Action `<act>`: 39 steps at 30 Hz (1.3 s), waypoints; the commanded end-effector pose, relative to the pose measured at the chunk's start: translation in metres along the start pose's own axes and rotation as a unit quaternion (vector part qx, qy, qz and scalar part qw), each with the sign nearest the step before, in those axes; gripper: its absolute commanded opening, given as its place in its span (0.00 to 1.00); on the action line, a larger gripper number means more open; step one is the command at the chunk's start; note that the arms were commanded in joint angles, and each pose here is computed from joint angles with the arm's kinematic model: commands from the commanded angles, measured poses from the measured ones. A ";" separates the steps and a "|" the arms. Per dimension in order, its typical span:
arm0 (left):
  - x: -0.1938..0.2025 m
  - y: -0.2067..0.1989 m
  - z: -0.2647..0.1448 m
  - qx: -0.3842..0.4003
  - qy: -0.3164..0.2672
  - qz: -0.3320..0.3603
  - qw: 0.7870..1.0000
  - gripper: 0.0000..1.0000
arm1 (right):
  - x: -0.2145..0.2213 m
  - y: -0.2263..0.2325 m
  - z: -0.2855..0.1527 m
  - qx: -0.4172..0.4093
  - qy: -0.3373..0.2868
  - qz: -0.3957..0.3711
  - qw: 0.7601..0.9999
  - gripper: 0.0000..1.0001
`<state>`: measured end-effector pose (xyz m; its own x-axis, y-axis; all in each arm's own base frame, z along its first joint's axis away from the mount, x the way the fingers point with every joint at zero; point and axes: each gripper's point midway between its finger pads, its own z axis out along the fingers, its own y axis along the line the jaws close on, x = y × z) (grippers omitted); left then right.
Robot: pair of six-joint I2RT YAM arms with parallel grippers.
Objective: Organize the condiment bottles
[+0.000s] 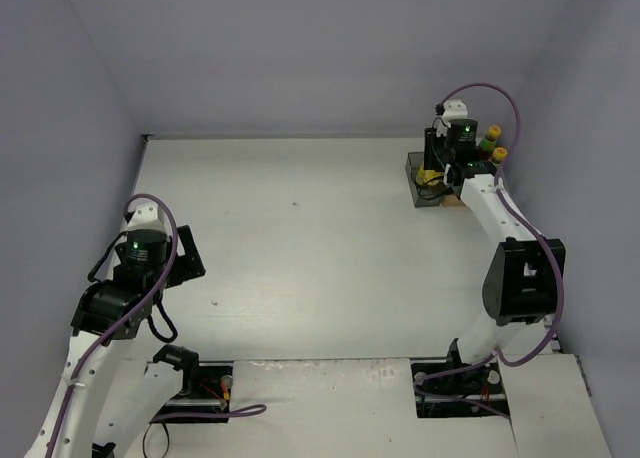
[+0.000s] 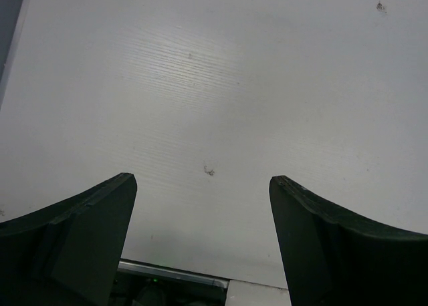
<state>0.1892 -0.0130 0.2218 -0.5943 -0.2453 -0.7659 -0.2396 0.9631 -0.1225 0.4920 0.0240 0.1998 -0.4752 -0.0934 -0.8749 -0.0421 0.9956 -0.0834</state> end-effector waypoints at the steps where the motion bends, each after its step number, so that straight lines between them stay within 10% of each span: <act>1: -0.017 -0.010 0.004 0.012 -0.023 -0.006 1.000 0.81 | -0.053 -0.016 0.004 0.011 -0.085 0.013 0.996 0.00; 21: -0.018 -0.014 0.012 0.013 -0.019 0.000 1.000 0.81 | 0.018 -0.022 0.054 0.004 -0.018 0.051 0.999 0.01; 39: -0.016 -0.010 0.003 0.014 -0.022 -0.002 1.000 0.81 | 0.005 -0.032 0.034 -0.001 -0.029 0.064 0.998 0.60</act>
<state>0.1983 -0.0166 0.2188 -0.5924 -0.2459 -0.7672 -0.2345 0.9637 -0.1278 0.5076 -0.0114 0.1124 -0.5773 0.0404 -0.8155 0.0376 0.9990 0.0229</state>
